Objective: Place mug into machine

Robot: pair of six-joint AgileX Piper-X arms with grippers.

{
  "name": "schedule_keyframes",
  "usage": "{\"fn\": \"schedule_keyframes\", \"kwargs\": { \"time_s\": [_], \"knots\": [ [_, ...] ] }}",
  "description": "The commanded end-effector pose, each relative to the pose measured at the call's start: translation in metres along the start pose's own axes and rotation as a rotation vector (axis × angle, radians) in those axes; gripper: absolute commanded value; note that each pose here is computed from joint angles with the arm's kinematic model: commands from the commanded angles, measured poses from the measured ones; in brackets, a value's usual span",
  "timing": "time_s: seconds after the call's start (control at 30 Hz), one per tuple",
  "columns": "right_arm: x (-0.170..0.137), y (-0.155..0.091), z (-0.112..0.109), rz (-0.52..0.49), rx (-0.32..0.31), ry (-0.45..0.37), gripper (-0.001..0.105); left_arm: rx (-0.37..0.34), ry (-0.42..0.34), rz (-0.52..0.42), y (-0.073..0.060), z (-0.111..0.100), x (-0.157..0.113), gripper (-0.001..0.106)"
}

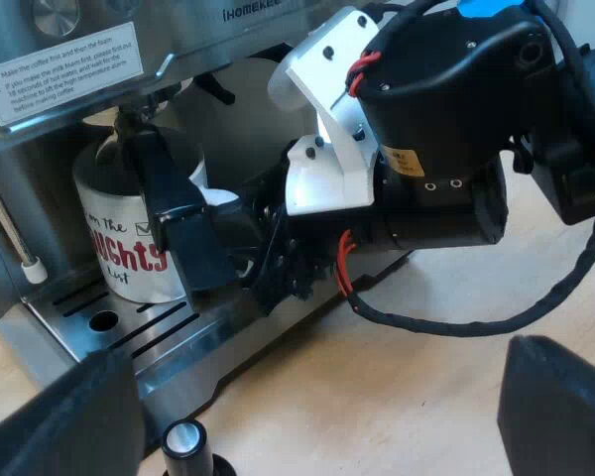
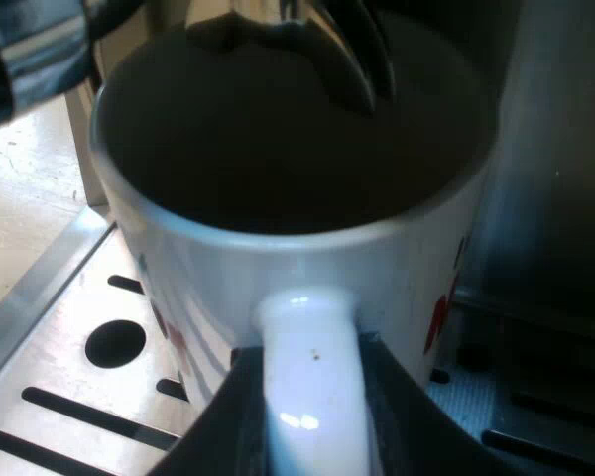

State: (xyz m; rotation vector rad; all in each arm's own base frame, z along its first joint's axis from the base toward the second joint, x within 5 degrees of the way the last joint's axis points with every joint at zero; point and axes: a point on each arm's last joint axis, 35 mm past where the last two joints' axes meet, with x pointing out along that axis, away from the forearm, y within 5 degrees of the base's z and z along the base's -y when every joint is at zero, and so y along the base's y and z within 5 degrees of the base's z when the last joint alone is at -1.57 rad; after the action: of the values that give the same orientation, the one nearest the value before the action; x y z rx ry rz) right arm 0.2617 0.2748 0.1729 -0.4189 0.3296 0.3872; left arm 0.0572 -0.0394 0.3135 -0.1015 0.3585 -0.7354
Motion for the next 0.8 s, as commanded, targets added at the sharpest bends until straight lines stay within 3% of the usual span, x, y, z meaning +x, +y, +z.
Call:
{"fn": "schedule_keyframes", "kwargs": {
  "time_s": [0.03, 0.47, 0.57, 0.63, 0.7, 0.8],
  "knots": [
    [-0.0001, -0.0028, 0.0080, -0.039, 0.010, -0.029, 0.000, 0.006, -0.022, 0.007, -0.0004, 0.0023, -0.0008, 0.079],
    [-0.0013, -0.0033, 0.0074, -0.036, 0.021, -0.014, 0.001, 0.006, -0.022, 0.007, -0.0004, 0.0023, -0.0008, 0.079],
    [-0.0020, -0.0036, 0.0062, -0.034, 0.012, 0.003, 0.018, 0.005, -0.020, 0.007, -0.0003, 0.0020, -0.0008, 0.079],
    [-0.0031, -0.0040, 0.0050, -0.031, 0.001, 0.022, 0.037, 0.003, -0.015, 0.008, -0.0002, 0.0014, -0.0008, 0.079],
    [-0.0035, -0.0032, 0.0048, -0.027, -0.002, 0.024, 0.049, 0.003, -0.014, 0.008, -0.0002, 0.0014, -0.0008, 0.079],
    [-0.0070, -0.0027, 0.0089, -0.025, 0.002, 0.011, 0.056, 0.003, -0.014, 0.008, -0.0002, 0.0014, -0.0008, 0.079]
  ]
}}
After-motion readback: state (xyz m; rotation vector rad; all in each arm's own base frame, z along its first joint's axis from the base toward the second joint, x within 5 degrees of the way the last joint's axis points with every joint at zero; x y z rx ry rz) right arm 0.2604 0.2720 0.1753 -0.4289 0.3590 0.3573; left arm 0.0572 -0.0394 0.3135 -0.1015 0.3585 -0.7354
